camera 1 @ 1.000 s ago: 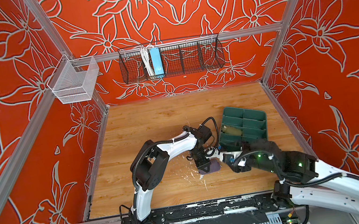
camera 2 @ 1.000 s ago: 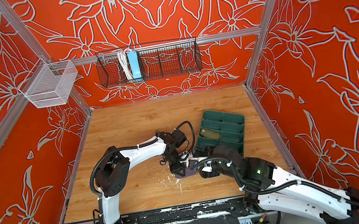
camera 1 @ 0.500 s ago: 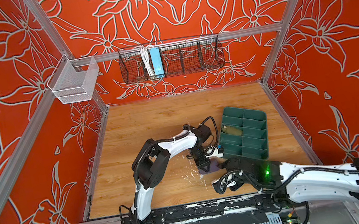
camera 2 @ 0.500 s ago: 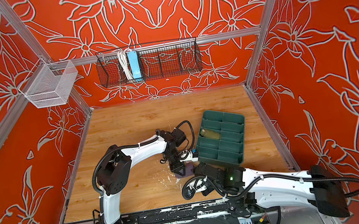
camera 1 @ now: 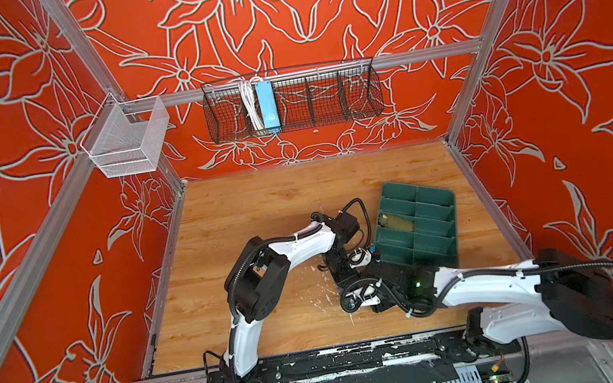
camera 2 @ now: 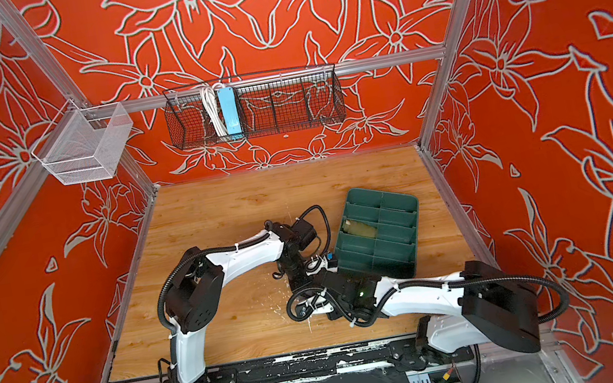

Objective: Roll the socks

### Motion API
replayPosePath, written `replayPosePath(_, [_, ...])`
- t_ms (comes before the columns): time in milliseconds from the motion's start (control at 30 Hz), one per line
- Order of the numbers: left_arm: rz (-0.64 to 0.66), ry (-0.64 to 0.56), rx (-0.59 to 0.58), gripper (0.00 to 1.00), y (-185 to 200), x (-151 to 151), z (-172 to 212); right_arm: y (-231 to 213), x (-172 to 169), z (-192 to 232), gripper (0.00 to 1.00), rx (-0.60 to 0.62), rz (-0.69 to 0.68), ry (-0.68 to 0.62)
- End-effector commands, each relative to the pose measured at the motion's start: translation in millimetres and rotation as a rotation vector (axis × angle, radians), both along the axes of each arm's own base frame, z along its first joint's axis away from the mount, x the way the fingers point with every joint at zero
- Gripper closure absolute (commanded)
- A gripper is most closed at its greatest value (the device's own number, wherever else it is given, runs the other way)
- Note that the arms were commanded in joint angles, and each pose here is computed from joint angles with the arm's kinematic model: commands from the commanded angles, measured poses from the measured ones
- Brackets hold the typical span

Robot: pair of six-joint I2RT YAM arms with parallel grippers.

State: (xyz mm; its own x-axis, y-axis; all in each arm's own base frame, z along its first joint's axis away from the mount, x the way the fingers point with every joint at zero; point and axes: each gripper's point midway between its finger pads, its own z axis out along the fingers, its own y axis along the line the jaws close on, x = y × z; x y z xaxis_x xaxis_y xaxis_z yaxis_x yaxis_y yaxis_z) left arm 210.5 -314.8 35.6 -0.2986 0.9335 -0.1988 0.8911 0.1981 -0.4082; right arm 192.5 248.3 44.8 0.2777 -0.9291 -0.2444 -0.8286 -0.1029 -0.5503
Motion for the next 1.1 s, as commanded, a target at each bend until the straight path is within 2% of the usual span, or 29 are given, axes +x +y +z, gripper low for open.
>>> replayPosePath(0, [-0.039, 0.059, 0.210, 1.00, 43.2, -20.4, -40.8, 17.7, 18.1, 8.6, 0.38, 0.050, -0.033, -0.033])
replayPosePath(133, [-0.038, 0.055, 0.204, 1.00, 42.7, -20.1, -39.4, 24.0, 16.5, -1.0, 0.55, 0.015, -0.025, 0.004])
replayPosePath(300, [-0.026, 0.014, 0.196, 1.00, 40.4, -13.0, -36.4, 23.0, -5.3, -18.5, 0.86, -0.077, 0.051, 0.061])
replayPosePath(367, [-0.014, -0.021, 0.179, 1.00, 37.8, -7.1, -33.0, 19.6, -18.2, -24.6, 0.92, -0.110, 0.082, 0.109])
replayPosePath(433, [0.010, -0.073, 0.158, 0.95, 34.1, 2.0, -28.4, 16.3, -28.5, -29.1, 0.98, -0.138, 0.105, 0.150])
replayPosePath(467, [0.021, -0.098, 0.146, 0.92, 32.3, 6.0, -25.7, 14.5, -31.4, -30.8, 1.00, -0.146, 0.107, 0.162])
replayPosePath(600, [0.117, -0.285, 0.122, 0.54, 29.6, 38.2, -18.7, 11.1, -40.1, -37.4, 1.00, -0.167, 0.104, 0.216])
replayPosePath(800, [0.272, -0.564, -0.069, 0.23, 23.4, 69.0, 8.7, 5.1, -42.3, -45.0, 1.00, -0.215, 0.085, 0.246])
replayPosePath(900, [0.295, -0.633, -0.109, 0.11, 26.2, 73.5, 18.4, 2.5, -44.0, -46.0, 1.00, -0.237, 0.072, 0.268])
replayPosePath(933, [0.284, -0.640, -0.120, 0.02, 26.3, 72.6, 20.0, 2.2, -44.3, -46.2, 1.00, -0.242, 0.069, 0.272])
replayPosePath(1067, [0.266, -0.694, -0.115, 0.02, 31.1, 75.7, 28.6, -0.7, -45.7, -47.1, 1.00, -0.259, 0.053, 0.288])
